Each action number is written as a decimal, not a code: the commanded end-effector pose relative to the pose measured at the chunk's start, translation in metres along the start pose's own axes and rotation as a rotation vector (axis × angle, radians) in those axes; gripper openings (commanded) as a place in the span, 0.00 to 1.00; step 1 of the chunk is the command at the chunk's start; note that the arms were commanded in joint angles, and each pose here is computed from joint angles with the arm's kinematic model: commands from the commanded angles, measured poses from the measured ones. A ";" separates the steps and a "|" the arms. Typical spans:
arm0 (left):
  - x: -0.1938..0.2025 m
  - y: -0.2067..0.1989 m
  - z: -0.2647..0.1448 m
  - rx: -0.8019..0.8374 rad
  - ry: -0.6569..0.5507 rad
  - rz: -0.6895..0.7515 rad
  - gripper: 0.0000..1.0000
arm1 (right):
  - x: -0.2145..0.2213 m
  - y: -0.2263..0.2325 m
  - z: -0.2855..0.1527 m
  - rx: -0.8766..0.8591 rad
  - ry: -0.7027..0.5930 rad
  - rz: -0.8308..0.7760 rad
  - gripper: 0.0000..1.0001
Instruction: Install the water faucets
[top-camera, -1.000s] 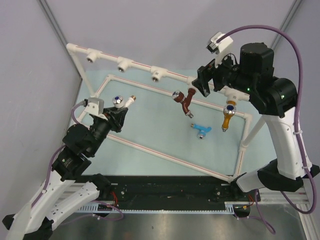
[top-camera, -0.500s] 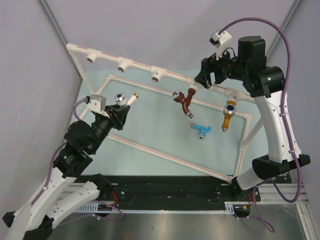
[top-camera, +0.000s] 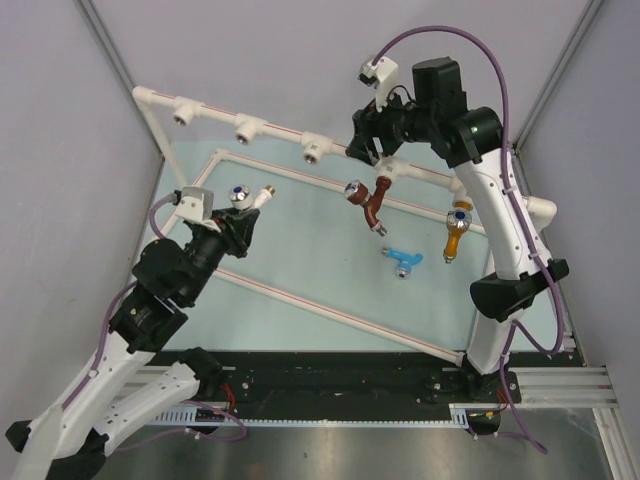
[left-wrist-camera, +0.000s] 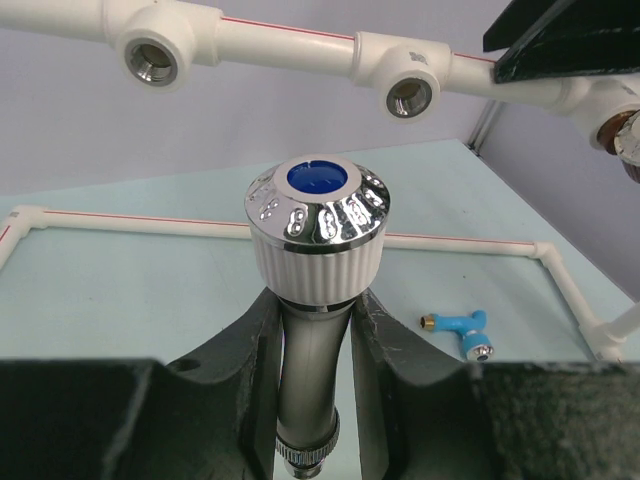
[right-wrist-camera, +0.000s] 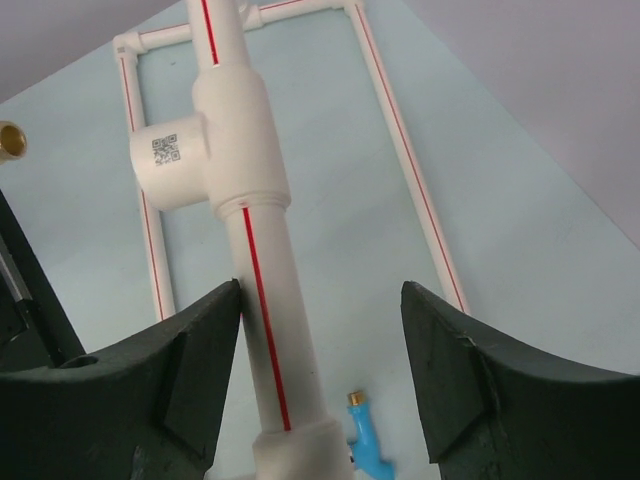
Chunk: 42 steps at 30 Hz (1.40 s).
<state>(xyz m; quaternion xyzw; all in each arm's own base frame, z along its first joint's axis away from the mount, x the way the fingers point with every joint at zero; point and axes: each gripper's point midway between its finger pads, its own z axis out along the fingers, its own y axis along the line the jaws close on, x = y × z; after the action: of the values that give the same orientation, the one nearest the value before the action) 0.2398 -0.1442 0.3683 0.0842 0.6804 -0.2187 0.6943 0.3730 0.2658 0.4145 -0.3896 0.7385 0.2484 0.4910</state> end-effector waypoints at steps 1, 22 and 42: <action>-0.032 0.007 -0.007 -0.046 -0.098 -0.032 0.00 | -0.003 -0.004 0.005 0.008 -0.001 -0.042 0.66; -0.035 0.020 0.001 -0.117 -0.136 -0.058 0.00 | 0.015 0.008 0.004 -0.039 0.056 -0.082 0.00; -0.070 0.020 0.038 0.030 -0.254 -0.224 0.00 | 0.032 -0.016 -0.031 0.033 -0.009 -0.023 0.00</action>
<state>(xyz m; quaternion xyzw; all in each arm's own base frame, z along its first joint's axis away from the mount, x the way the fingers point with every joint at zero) 0.2892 -0.1103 0.4051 -0.0319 0.6297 -0.2491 0.7351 0.3737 0.2433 0.3886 -0.4402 0.7084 0.2294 0.5018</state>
